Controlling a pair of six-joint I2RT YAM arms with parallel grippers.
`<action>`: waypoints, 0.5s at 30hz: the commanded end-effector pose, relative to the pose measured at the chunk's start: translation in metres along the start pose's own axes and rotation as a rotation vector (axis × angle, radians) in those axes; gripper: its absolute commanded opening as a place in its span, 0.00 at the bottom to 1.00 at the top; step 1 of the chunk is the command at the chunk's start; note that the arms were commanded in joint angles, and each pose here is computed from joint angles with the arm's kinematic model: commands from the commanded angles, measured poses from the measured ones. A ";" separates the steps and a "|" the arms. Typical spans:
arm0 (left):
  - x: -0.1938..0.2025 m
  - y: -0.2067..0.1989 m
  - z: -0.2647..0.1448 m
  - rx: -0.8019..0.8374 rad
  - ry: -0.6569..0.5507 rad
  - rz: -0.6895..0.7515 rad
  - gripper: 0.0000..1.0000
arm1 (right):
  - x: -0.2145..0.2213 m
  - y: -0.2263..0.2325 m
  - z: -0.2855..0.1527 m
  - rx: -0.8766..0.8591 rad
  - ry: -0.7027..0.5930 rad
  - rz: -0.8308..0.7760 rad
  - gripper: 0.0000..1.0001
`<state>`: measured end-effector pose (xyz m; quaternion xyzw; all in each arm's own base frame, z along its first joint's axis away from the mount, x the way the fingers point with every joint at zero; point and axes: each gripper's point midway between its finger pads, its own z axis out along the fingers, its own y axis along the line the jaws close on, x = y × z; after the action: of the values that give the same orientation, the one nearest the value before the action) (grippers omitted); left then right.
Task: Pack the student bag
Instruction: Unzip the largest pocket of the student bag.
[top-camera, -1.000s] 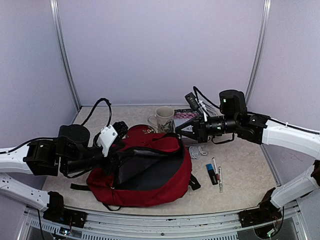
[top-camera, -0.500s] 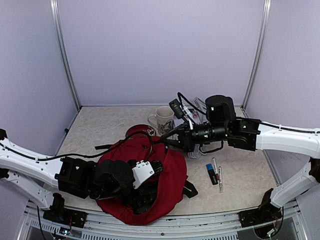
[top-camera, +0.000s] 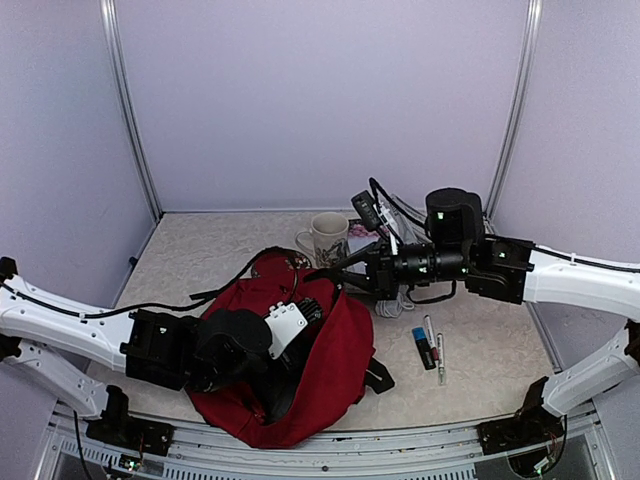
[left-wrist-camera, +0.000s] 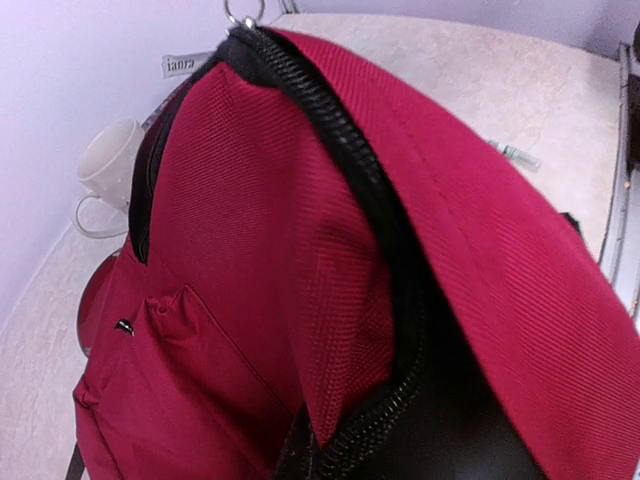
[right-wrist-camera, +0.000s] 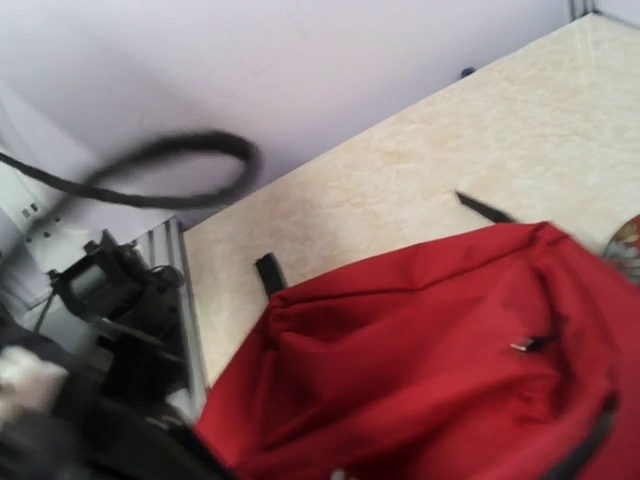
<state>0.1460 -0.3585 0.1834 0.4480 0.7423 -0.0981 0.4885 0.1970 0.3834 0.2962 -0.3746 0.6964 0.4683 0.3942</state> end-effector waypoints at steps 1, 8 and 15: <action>-0.040 -0.003 -0.036 0.100 -0.182 -0.016 0.00 | -0.031 -0.035 -0.036 0.045 -0.156 0.010 0.00; -0.063 -0.017 -0.091 0.200 -0.300 0.083 0.00 | -0.028 -0.129 -0.055 0.327 -0.159 0.035 0.00; -0.074 -0.029 -0.122 0.227 -0.337 0.245 0.00 | -0.039 -0.151 -0.041 0.234 -0.175 -0.016 0.00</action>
<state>0.0848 -0.3508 0.2682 0.5079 0.6305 -0.1830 0.5577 0.2631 0.3379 0.2778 -0.3355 0.7008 0.4821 0.4049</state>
